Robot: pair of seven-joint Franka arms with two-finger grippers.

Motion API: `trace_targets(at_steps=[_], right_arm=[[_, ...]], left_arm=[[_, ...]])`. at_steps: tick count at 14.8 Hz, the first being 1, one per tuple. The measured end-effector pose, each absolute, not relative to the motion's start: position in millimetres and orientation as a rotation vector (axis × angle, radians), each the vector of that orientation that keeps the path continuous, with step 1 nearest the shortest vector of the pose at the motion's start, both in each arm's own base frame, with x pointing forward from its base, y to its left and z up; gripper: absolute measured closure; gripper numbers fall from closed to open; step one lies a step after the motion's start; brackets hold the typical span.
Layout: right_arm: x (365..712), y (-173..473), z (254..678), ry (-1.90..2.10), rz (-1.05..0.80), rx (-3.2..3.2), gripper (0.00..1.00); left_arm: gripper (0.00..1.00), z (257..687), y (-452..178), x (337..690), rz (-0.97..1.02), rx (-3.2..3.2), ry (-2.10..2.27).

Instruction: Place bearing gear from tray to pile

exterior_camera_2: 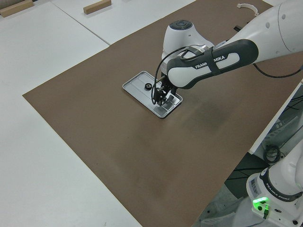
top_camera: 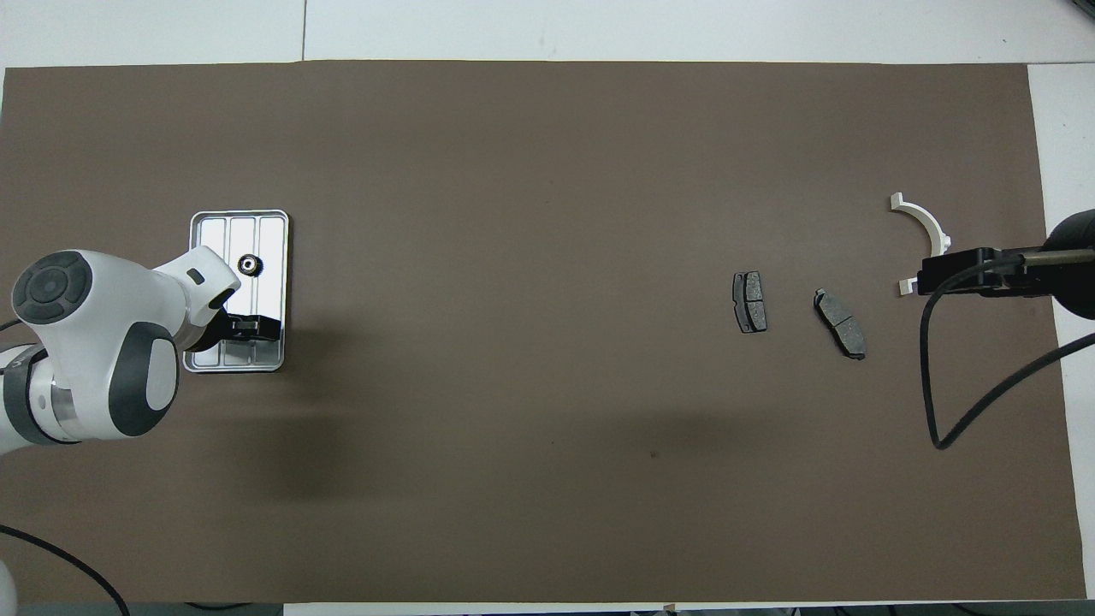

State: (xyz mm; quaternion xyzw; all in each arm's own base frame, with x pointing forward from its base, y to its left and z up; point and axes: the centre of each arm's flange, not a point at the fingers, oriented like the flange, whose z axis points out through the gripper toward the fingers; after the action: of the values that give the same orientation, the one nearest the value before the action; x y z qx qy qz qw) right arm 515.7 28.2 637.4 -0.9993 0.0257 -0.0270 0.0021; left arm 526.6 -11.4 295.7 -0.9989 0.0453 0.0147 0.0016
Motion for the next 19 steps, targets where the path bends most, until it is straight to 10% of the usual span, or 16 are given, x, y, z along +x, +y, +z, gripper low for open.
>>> trace_targets(at_steps=[2,7,19], right_arm=[[516,28,637,0.081,-0.085,-3.135,0.0],[516,31,631,0.073,-0.069,-3.137,0.0],[526,39,592,0.054,-0.121,-3.134,0.0]], left_arm=[[0.17,296,-11,527,0.046,-3.135,0.143],[0.76,300,-14,528,0.032,-3.137,0.151],[0.77,421,-75,604,-0.045,-3.184,0.061]])
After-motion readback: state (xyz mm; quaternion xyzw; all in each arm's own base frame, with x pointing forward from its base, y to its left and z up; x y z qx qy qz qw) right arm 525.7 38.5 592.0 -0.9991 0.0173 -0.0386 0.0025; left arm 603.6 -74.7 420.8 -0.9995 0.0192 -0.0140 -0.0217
